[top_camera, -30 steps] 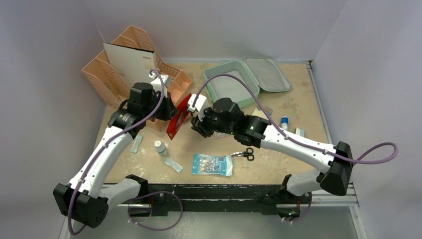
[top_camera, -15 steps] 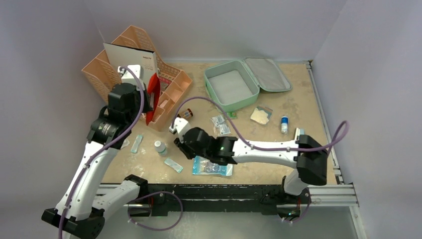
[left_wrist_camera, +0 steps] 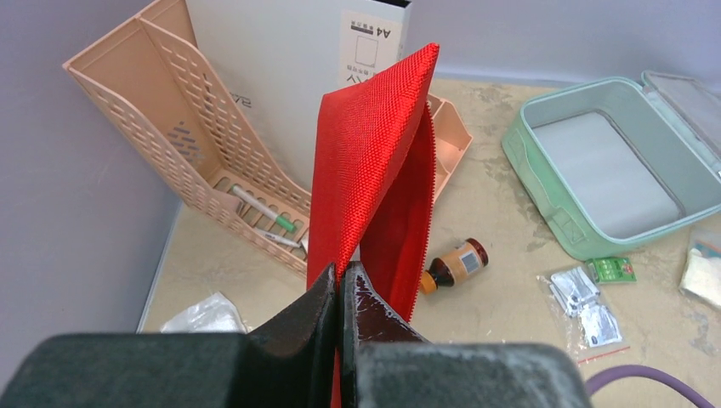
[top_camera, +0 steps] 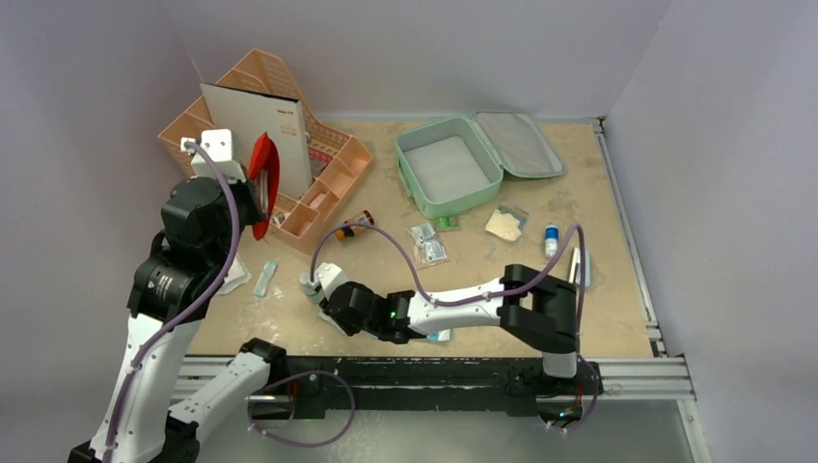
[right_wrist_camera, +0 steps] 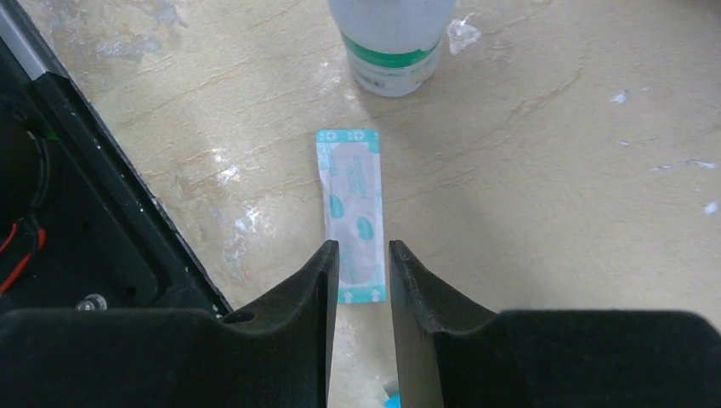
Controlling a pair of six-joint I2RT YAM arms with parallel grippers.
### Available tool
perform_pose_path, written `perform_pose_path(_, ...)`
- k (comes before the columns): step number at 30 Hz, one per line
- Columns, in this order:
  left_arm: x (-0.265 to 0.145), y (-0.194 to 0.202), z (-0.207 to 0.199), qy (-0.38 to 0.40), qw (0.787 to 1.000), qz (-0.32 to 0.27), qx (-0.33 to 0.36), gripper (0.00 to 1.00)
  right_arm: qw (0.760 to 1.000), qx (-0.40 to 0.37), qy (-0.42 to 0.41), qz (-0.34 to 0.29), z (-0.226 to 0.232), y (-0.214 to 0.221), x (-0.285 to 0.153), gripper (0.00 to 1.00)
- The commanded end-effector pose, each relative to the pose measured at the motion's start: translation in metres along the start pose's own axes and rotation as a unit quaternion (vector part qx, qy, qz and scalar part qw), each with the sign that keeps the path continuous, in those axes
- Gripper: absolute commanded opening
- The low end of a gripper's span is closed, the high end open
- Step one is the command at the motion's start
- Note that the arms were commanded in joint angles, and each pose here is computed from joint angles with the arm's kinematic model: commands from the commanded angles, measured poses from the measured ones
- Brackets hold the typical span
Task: Organize the medicine kit
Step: Pick up the medical item at the center of the board.
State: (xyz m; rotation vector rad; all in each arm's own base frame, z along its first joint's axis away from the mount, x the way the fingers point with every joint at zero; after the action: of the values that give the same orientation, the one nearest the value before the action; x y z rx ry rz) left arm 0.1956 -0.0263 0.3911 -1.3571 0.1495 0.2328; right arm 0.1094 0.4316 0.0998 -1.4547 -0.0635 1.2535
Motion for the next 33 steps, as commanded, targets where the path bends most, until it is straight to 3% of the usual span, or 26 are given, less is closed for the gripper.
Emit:
perform_pose_path(1, -0.01, -0.001, 0.002, 0.012, 1.0, 0.0, 0.001, 0.0, 0.999, 0.027, -0.028, -0.036, 0.023, -0.012, 0.008, 0.31)
perform_pose_path(16, -0.022, 0.002, 0.001, 0.035, 0.999, -0.012, -0.003, 0.0, 1.0, -0.004, -0.014, -0.026, 0.026, 0.012, 0.03, 0.36)
perform_pose_path(22, -0.022, 0.003, 0.002, 0.032, 0.999, -0.011, -0.002, 0.0, 0.999, -0.03, 0.022, -0.028, 0.017, 0.018, 0.031, 0.33)
perform_pose_path(33, -0.018, 0.01, -0.006, 0.052, 0.999, -0.001, 0.001, 0.0, 0.998, -0.031, 0.021, -0.049, 0.008, 0.019, 0.017, 0.0)
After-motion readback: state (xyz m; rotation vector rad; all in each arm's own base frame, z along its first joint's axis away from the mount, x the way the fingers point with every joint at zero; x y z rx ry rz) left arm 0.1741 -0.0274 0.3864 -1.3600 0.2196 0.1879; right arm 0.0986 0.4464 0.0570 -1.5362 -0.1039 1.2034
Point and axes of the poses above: each gripper's point midway between its finger pads, its own x axis out along the fingers, its own z axis along the line the jaws close on, y = z × x, the point moved 6 cm from there along -x, back along the fingers, and after that the axes turned 14 degrees about x, right-handed, at the moved point
